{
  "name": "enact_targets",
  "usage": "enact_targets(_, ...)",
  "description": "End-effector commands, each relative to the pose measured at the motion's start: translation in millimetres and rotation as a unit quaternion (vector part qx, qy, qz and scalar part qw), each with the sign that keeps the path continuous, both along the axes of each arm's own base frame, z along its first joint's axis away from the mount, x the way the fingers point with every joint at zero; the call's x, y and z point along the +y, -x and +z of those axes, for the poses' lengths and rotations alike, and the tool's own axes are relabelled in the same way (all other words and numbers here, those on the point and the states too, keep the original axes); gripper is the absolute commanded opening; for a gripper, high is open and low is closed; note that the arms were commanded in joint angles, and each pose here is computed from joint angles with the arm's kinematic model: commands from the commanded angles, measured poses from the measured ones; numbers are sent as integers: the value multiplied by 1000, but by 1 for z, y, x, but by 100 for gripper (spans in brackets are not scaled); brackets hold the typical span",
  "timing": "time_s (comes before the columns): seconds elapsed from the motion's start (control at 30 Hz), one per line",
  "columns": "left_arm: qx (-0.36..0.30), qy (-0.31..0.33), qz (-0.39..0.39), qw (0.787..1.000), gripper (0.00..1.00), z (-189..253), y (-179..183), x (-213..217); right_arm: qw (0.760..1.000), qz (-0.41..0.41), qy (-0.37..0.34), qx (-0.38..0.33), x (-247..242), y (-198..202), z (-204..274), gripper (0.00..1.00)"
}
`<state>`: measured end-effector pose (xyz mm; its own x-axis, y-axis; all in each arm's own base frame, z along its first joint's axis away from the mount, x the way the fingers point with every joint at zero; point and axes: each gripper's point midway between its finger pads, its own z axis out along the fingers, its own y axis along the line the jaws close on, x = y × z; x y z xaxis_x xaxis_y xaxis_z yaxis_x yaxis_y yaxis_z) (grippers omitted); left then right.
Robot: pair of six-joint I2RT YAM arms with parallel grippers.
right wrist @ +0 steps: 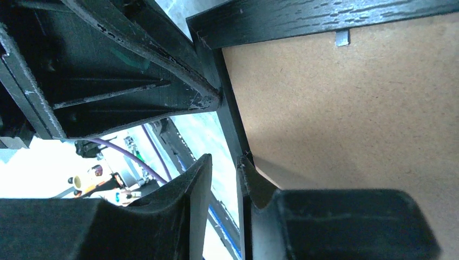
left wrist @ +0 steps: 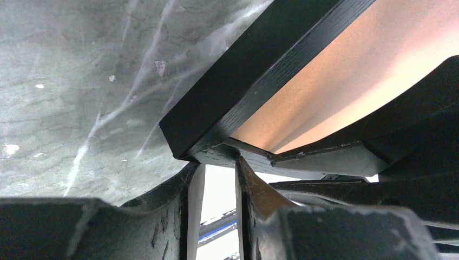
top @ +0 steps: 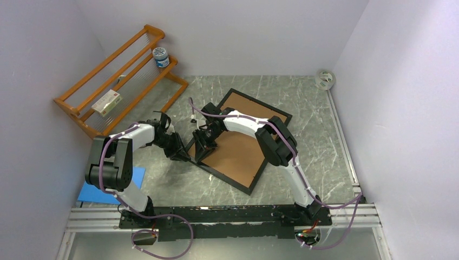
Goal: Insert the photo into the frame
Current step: Install the photo frame at the center of the board, then adjust the photo frame at the center of the board.
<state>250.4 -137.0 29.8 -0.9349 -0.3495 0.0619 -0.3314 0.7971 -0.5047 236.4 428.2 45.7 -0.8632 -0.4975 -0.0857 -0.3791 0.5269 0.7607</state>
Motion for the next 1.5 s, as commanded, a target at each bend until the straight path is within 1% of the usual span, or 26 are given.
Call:
enact_targets(0.0,-13,-26,-9,1000,30,-12,-7,6,993,-47,80,-79,-21,-40,-51,29)
enact_targets(0.27,-11,-26,-11,1000,30,-13,-8,6,975,-93,163,-115,-45,-62,-78,31)
enact_targets(0.5,-9,-28,-12,999,30,-14,-10,6,962,-112,205,-143,-61,-75,-85,36)
enact_targets(0.6,-9,-29,-11,999,30,-14,-11,6,959,-114,208,-153,-63,-77,-82,36)
enact_targets(0.73,-12,-29,-11,999,30,-13,-13,6,961,-124,177,-170,-57,-82,-58,37)
enact_targets(0.8,-16,-25,-9,1000,32,-11,-14,5,959,-136,159,-189,-55,-89,-37,37)
enact_targets(0.9,-27,-13,-3,1000,38,-7,-19,1,950,-179,126,-223,-60,-109,9,38)
enact_targets(0.97,-32,-4,2,999,41,-4,-24,-2,937,-219,116,-245,-73,-127,34,40)
enact_targets(1.03,-34,6,7,999,42,-2,-31,-4,921,-267,119,-258,-98,-146,51,43)
enact_targets(1.13,-34,11,13,999,42,-3,-41,-4,896,-335,128,-264,-143,-173,65,48)
enact_targets(1.2,-35,9,17,999,42,-3,-49,-3,879,-371,137,-266,-175,-189,69,55)
enact_targets(1.27,-40,9,22,999,42,-2,-58,0,856,-409,165,-270,-213,-206,69,64)
enact_targets(1.33,-43,7,25,999,42,-2,-68,2,831,-445,189,-273,-248,-222,70,70)
enact_targets(1.37,-46,6,27,999,42,-2,-74,4,817,-467,200,-273,-265,-229,71,72)
enact_targets(1.47,-54,-6,10,998,43,-3,-95,11,777,-531,221,-255,-315,-246,71,74)
